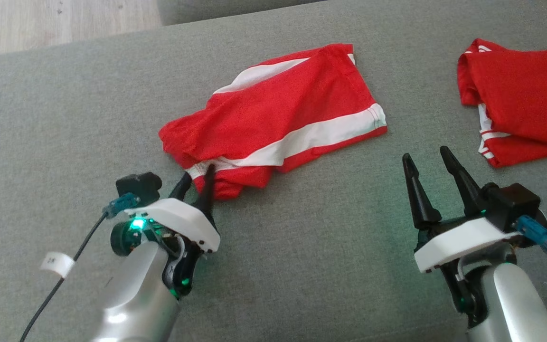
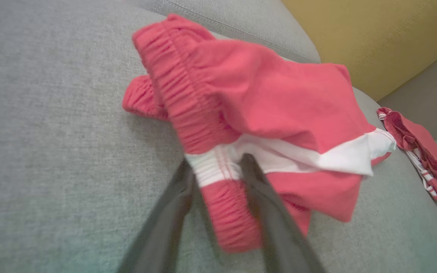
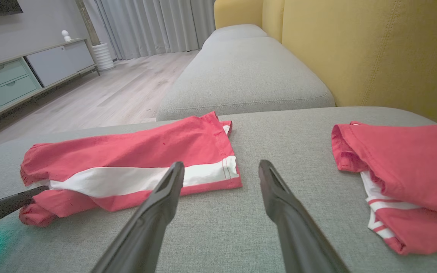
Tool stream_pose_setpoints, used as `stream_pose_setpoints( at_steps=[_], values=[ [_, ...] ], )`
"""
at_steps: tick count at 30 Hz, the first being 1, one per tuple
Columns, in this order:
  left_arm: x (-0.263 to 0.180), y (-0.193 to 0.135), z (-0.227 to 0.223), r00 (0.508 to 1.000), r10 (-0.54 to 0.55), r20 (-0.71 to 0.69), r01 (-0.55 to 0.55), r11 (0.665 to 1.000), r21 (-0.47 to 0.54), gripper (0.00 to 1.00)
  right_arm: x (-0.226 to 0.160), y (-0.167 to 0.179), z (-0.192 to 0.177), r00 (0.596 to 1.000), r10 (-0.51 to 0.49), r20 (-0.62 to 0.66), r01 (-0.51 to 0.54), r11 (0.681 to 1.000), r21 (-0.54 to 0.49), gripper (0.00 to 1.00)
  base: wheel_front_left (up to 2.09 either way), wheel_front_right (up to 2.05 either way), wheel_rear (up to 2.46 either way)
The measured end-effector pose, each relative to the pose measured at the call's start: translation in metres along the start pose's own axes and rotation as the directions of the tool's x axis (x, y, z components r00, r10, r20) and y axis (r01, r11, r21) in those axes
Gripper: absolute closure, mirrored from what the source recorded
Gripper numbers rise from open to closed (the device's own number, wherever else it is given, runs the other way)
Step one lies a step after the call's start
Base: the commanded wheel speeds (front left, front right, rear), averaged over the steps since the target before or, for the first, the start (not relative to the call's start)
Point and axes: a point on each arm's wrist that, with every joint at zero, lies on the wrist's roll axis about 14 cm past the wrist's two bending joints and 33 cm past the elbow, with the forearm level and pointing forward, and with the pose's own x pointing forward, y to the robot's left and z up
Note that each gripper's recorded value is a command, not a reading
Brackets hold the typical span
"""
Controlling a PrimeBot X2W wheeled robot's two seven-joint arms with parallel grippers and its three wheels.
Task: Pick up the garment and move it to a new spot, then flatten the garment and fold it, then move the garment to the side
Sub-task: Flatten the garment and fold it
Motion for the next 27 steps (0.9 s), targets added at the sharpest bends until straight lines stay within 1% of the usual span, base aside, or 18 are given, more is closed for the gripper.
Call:
stream_pose_setpoints(
  at_steps=[1, 7, 12, 16, 19, 22, 24, 27],
  values=[
    [0.0, 0.0, 0.002, 1.0, 0.001, 0.012, -0.001, 1.0, 0.003, 1.0, 0.0, 0.0, 0.0, 1.0, -0.001, 0.0, 0.001, 1.0, 0.0, 0.0, 0.0, 0.0, 0.0],
    [-0.002, 0.009, 0.019, 0.995, 0.019, 0.098, -0.025, 0.998, 0.053, 1.0, 0.008, 0.003, -0.003, 0.999, 0.014, -0.04, -0.014, 1.0, 0.008, 0.0, 0.0, 0.0, 0.0],
    [-0.015, 0.028, 0.011, 0.991, 0.06, 0.117, -0.068, 0.996, 0.066, 1.0, 0.04, 0.005, -0.006, 0.989, 0.038, -0.143, -0.037, 0.999, 0.011, 0.0, 0.0, 0.0, 0.0],
    [-0.019, 0.033, 0.006, 0.991, 0.066, 0.116, -0.073, 0.996, 0.056, 1.0, 0.065, 0.001, -0.015, 0.975, 0.036, -0.218, -0.035, 0.999, 0.01, 0.0, 0.0, 0.0, 0.0],
    [-0.018, 0.036, 0.006, 0.991, 0.067, 0.115, -0.074, 0.996, 0.057, 1.0, 0.078, -0.003, -0.038, 0.944, 0.024, -0.33, -0.027, 1.0, -0.003, 0.0, 0.0, 0.0, 0.0],
    [-0.016, 0.037, 0.008, 0.991, 0.066, 0.116, -0.073, 0.996, 0.057, 1.0, 0.086, 0.003, -0.058, 0.91, 0.039, -0.413, -0.047, 0.999, -0.009, 0.0, 0.0, 0.0, 0.0],
    [-0.015, 0.038, 0.009, 0.991, 0.064, 0.119, -0.071, 0.996, 0.056, 1.0, 0.09, 0.008, -0.067, 0.895, 0.053, -0.443, -0.065, 0.998, -0.012, 0.0, 0.0, 0.0, 0.0],
    [-0.013, 0.04, 0.011, 0.99, 0.066, 0.123, -0.073, 0.996, 0.056, 1.0, 0.097, 0.012, -0.074, 0.883, 0.063, -0.466, -0.078, 0.997, -0.014, 0.0, 0.0, 0.0, 0.0]
  ],
)
